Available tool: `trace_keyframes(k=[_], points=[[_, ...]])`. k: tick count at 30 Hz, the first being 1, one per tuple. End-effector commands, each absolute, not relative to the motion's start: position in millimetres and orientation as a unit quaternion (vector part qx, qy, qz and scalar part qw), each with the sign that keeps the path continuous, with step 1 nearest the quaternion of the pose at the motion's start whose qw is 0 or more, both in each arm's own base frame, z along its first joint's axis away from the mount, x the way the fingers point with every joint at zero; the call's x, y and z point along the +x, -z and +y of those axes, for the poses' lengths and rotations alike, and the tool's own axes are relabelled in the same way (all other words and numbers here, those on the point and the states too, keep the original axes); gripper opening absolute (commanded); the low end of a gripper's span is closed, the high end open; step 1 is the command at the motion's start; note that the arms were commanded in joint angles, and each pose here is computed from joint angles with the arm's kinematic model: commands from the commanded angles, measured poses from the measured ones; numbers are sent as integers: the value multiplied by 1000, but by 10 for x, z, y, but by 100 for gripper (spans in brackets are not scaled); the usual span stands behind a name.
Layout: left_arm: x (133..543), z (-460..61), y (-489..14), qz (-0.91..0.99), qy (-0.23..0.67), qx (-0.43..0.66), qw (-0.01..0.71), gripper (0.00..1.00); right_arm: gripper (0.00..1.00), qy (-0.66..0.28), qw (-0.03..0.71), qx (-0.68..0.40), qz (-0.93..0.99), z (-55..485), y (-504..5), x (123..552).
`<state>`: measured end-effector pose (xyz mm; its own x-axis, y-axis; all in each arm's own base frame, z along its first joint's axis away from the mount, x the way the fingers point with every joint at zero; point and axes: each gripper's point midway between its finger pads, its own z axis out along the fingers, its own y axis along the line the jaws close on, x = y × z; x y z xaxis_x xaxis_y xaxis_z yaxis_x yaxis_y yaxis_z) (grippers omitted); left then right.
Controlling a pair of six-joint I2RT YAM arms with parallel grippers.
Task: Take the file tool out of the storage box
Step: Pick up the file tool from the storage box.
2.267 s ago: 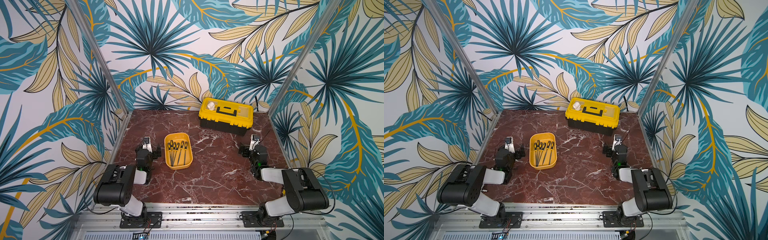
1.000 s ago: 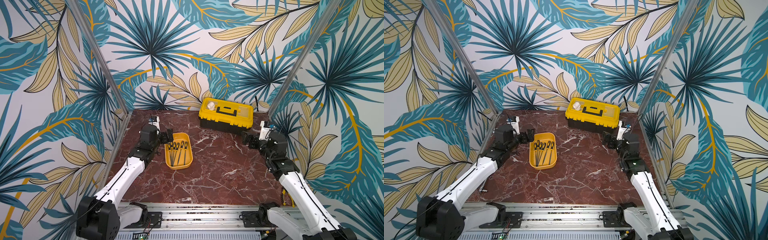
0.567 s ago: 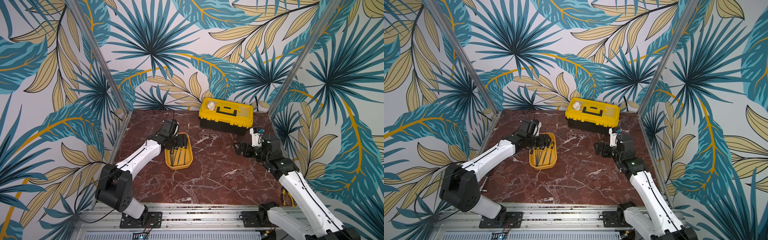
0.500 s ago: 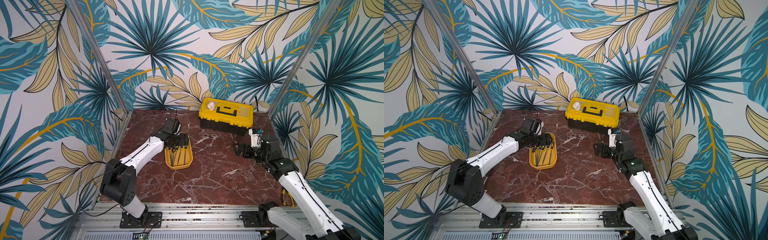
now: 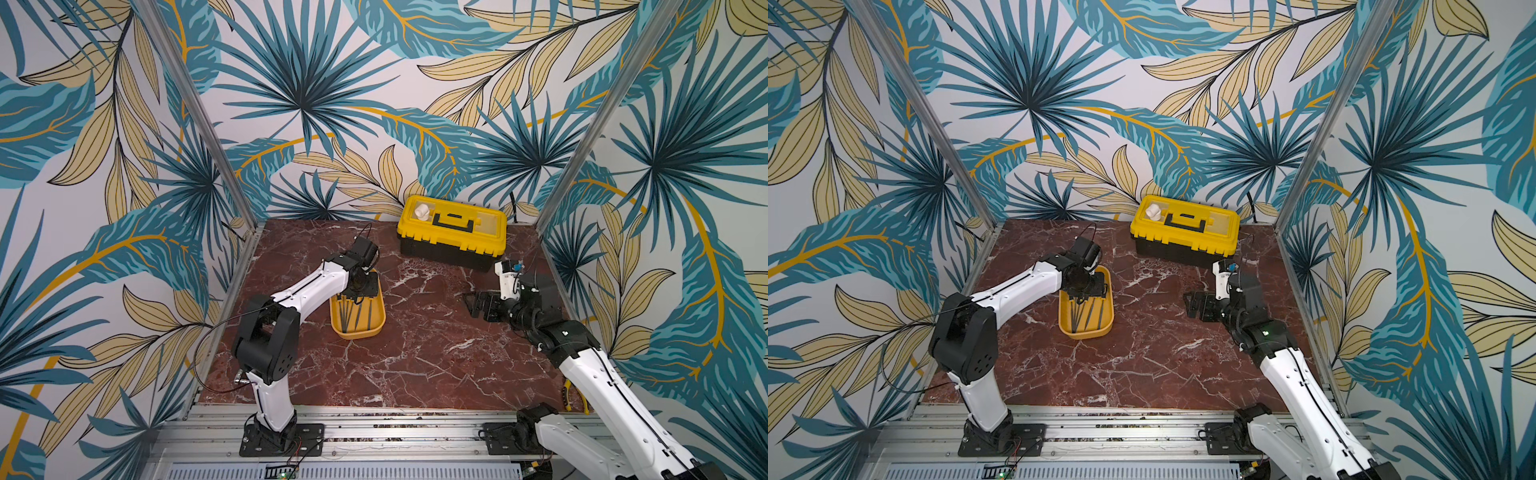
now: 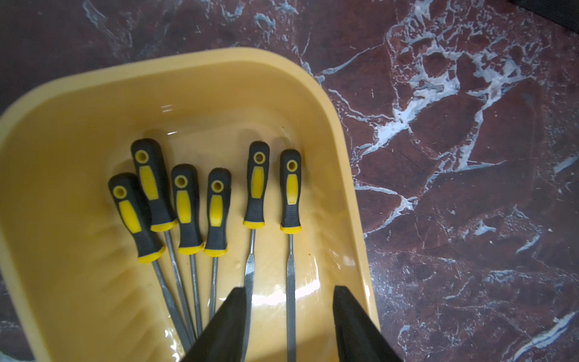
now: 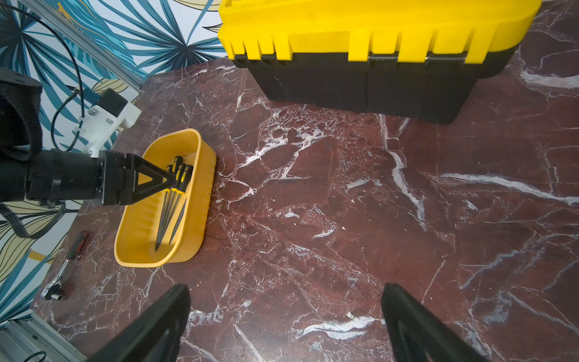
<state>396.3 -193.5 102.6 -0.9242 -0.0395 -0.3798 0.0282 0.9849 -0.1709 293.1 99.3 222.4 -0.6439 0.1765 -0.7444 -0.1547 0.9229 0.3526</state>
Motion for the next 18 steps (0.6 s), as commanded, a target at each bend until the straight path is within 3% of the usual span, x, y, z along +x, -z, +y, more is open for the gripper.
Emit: trace_keyframes(k=[1, 18], points=[[4118, -1897, -1114, 975, 61, -6, 214, 45, 100, -188, 408, 15, 893, 967, -2110, 2858], [4443, -1856, -735, 981, 22, 8, 194, 40, 100, -185, 411, 22, 892, 958, -2087, 2780]])
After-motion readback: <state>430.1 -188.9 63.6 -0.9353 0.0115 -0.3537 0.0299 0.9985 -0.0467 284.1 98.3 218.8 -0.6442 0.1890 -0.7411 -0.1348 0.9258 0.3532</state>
